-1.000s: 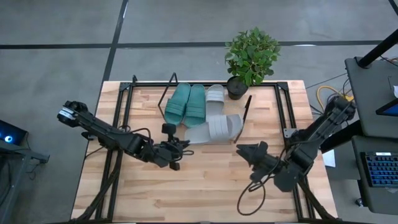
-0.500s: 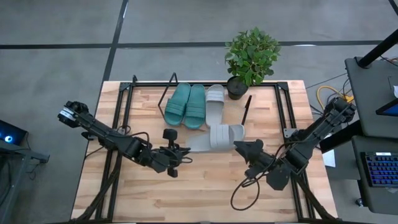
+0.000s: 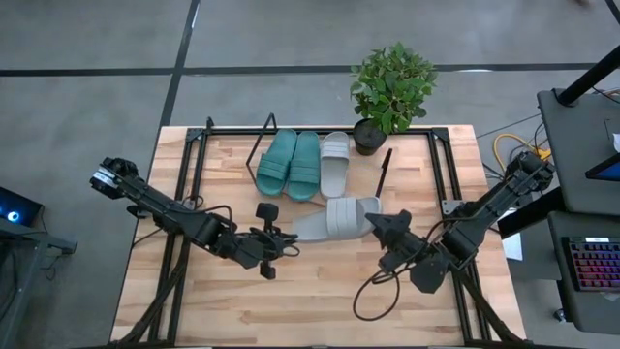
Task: Pick and place slides into the shelf
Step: Put the gray slipper on the shelf
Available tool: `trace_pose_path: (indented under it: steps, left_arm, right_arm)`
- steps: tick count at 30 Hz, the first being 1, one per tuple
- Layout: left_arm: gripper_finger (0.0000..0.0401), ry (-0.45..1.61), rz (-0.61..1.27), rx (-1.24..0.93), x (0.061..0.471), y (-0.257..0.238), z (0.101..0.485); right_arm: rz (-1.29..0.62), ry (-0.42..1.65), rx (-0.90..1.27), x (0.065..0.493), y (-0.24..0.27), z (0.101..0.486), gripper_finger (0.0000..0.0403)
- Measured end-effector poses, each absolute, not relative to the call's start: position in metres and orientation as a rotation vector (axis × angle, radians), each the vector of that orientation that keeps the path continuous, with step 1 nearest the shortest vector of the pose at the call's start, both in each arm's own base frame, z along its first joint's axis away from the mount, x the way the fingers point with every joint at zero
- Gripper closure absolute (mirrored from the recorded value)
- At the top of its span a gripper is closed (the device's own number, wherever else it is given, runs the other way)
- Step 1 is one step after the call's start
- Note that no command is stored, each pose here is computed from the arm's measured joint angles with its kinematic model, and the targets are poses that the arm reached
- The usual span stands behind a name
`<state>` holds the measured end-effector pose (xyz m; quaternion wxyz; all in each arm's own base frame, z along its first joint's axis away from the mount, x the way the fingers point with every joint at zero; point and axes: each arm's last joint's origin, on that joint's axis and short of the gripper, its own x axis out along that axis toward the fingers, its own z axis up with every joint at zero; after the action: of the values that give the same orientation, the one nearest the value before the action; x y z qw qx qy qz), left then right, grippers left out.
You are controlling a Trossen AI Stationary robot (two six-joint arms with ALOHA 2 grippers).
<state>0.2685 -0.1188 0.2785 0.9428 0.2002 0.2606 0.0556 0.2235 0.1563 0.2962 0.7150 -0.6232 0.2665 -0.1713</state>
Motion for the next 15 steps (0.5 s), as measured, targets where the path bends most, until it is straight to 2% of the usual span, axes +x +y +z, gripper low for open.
trace_pose_path:
  steps: [3,8,12,15]
  left_arm:
    - [0.0401,0.533,0.109,0.426,0.2685,-0.1188,0.2784]
    - [0.0401,0.534,0.110,0.431,0.2683,-0.1186,0.2786]
    - [0.0400,0.532,0.108,0.429,0.2684,-0.1188,0.2787]
    - [0.0380,0.531,0.102,0.429,0.2685,-0.1189,0.2789]
  right_arm:
    - [-0.369,0.601,-1.407,0.2230,0.1561,0.2953,0.0256]
    - [-0.368,0.602,-1.392,0.2224,0.1556,0.2938,0.0366]
    - [-0.384,0.587,-1.336,0.2224,0.1556,0.2937,0.0375]
    - [-0.387,0.586,-1.314,0.2213,0.1551,0.2929,0.0375]
